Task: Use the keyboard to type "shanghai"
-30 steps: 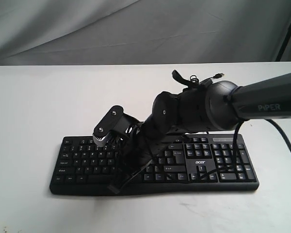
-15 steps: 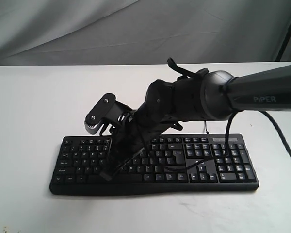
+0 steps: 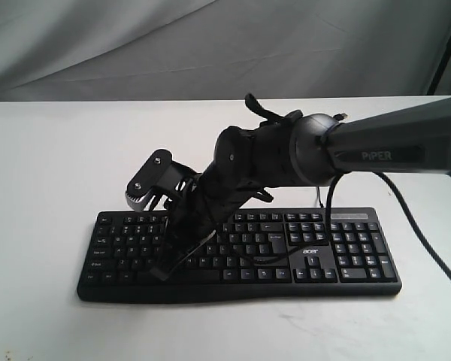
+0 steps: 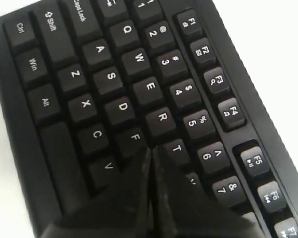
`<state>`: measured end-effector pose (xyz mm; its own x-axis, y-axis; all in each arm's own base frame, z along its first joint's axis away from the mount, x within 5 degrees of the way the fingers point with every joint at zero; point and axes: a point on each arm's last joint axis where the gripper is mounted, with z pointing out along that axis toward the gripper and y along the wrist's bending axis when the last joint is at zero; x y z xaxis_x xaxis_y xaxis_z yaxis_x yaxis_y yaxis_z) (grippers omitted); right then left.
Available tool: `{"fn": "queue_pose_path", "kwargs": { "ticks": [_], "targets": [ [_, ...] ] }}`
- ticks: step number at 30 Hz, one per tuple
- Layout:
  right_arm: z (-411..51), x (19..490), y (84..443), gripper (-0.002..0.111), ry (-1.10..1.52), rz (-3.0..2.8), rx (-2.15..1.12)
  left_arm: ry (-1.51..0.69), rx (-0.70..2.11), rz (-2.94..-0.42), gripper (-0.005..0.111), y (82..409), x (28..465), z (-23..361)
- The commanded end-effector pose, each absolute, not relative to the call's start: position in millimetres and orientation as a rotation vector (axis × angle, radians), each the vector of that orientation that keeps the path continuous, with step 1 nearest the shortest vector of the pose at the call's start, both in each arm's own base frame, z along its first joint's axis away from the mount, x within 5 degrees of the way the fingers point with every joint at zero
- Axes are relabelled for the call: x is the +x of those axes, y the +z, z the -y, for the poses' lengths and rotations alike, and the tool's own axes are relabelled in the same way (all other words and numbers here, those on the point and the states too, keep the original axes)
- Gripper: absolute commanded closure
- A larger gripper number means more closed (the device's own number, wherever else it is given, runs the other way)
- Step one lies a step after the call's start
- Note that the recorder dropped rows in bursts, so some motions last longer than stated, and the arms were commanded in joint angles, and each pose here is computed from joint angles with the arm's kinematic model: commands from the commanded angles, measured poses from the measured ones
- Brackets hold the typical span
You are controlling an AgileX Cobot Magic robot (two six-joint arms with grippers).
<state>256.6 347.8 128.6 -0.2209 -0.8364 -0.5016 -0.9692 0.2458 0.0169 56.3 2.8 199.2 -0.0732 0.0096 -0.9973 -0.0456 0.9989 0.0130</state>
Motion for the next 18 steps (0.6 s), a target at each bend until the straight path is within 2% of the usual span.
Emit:
{"fn": "queue_pose_path", "kwargs": {
  "ticks": [1,18],
  "targets": [
    [-348.3,258.6,131.2,0.108,0.463,-2.125,-1.652,0.037,-0.026,-1.637,0.107,199.2,56.2,-2.4],
    [-348.0,258.0,122.4,0.108,0.462,-2.144,-1.666,0.037,-0.026,-1.637,0.107,199.2,56.2,-2.4]
  ]
}}
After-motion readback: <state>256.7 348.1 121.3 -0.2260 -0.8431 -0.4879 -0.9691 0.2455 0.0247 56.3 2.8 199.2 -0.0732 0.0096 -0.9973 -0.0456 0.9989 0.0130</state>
